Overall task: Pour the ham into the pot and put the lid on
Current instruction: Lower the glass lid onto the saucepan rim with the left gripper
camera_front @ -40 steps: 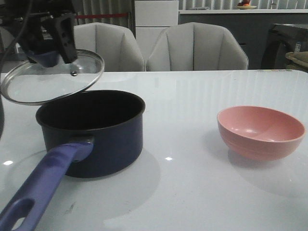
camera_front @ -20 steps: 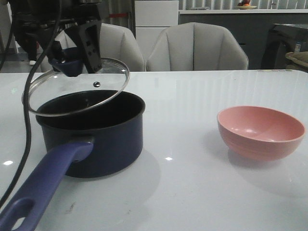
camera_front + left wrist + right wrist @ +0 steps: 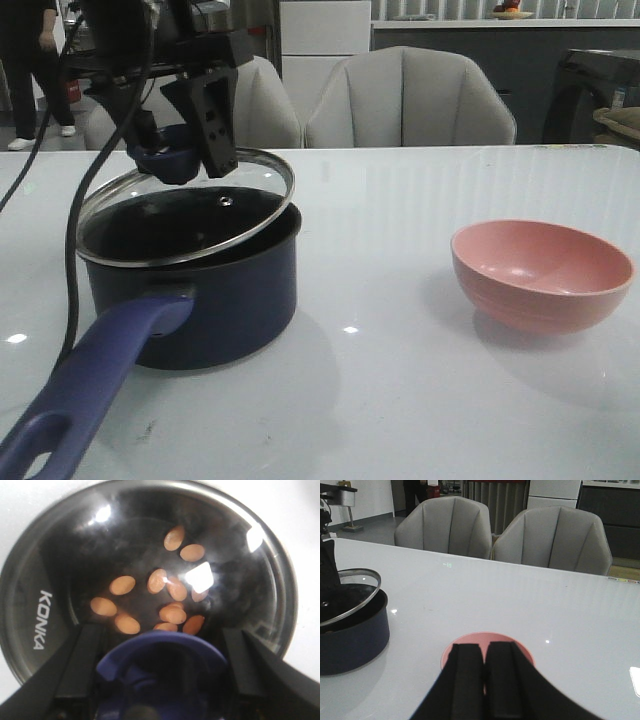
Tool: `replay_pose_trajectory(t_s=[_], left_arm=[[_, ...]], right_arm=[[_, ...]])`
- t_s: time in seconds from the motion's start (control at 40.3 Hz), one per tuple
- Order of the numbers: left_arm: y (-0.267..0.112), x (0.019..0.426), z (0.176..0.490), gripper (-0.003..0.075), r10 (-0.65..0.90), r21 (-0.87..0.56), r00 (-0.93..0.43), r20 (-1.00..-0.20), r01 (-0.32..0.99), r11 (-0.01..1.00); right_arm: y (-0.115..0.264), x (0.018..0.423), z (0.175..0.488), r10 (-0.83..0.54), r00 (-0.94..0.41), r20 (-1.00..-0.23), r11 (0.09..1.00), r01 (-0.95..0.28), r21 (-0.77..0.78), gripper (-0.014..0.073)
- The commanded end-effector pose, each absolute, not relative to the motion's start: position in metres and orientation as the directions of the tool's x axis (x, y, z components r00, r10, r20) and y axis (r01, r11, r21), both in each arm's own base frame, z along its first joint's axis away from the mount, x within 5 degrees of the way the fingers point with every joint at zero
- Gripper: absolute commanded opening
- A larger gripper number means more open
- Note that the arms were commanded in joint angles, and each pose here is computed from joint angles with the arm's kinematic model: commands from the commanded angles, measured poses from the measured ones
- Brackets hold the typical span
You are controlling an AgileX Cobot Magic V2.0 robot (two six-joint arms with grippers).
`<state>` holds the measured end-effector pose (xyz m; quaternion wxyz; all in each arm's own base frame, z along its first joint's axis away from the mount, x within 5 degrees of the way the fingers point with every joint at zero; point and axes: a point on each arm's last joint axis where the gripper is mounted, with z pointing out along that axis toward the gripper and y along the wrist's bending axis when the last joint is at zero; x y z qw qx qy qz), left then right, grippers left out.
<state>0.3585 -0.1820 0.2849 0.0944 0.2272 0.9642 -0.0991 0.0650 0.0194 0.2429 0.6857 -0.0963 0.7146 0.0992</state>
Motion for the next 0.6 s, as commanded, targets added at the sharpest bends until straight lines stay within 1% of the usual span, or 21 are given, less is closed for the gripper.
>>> replay_pose_trajectory(t_s=[0.0,0.323,0.447,0.571], left_arm=[[-0.1818,0.3467,0.3114,0.0134,0.427,-0.163,-0.866,-0.259,0.475,0.865],[-0.1822,0.3485,0.3075,0.0141,0.429,-0.160,-0.868,-0.250,0.474,0.866],[-0.1829,0.3490,0.3060,0.0200,0.428,-0.164,-0.870,-0.246,0.473,0.866],[-0.1829,0.3490,0.3060,0.0319,0.428,-0.164,-0.870,-0.246,0.473,0.866]], right_arm=[[0.0177,0.0653,0.2577,0.020,0.044,-0.999,0.966,-0.257,0.008,0.0151],[0.0177,0.0653,0.2577,0.020,0.044,-0.999,0.966,-0.257,0.008,0.0151],[0.0177,0.0653,0.2577,0.020,0.044,-0.999,0.966,-0.257,0.008,0.0151],[0.0177,0.0653,0.2577,0.020,0.044,-0.999,0.966,-0.257,0.008,0.0151]])
